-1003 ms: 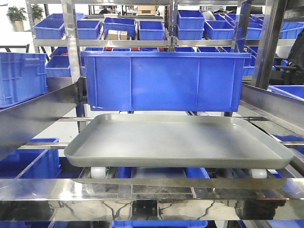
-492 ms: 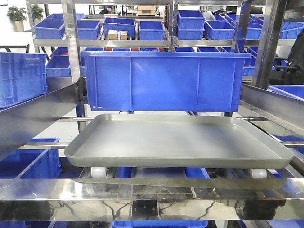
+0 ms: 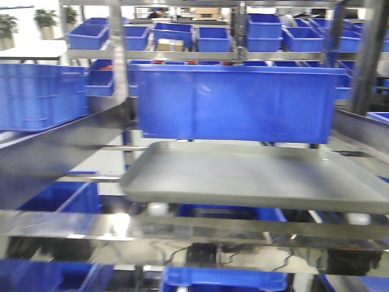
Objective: Grab orange capacitor from left shelf to right conveyor
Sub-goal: 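Drive to the green round conveyor holding the cylinder in the right gripper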
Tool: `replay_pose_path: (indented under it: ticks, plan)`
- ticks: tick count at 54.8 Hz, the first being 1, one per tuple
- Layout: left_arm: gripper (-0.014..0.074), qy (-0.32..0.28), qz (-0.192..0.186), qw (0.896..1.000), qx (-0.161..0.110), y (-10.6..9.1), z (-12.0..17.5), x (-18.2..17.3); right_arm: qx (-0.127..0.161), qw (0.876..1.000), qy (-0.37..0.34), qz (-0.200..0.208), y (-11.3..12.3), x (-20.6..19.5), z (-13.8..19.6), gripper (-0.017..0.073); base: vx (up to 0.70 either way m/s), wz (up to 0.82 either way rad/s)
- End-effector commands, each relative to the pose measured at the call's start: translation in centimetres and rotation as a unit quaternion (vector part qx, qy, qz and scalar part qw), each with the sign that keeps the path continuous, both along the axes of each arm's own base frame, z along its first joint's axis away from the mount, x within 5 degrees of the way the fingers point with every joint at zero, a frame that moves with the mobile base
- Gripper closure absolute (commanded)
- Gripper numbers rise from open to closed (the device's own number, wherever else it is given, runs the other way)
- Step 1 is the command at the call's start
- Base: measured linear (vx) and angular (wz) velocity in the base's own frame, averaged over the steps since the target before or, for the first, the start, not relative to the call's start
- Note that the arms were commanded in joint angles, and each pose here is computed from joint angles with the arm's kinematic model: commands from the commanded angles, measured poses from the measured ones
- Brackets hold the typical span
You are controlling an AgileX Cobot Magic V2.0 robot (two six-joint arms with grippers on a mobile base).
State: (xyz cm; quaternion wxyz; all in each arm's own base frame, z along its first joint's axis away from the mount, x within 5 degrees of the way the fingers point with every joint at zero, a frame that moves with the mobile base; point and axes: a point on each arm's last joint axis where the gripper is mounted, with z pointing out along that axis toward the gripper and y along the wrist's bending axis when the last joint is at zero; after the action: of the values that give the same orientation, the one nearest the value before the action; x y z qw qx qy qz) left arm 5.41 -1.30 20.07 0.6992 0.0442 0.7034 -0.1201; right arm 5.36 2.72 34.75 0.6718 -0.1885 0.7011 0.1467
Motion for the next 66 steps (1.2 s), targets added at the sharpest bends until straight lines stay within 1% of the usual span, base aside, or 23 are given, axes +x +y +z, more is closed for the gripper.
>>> replay_pose_path:
  ticks: [1,32,66]
  plan:
    - [0.0600,-0.055,-0.002,0.998,-0.019,0.05,1.78,-0.24,0.018,0.999,-0.049,-0.002,-0.07,-0.07,1.58,0.0567,-0.07,0.29]
    - [0.0600,-0.055,-0.002,0.998,-0.019,0.05,1.78,-0.24,0.018,0.999,-0.050,-0.002,-0.07,-0.07,1.59,0.0567,-0.11,0.42]
    - [0.0600,-0.055,-0.002,0.998,-0.019,0.05,1.78,-0.24,0.018,0.999,-0.050,-0.002,-0.07,-0.07,1.59,0.0567,-0.16,0.68]
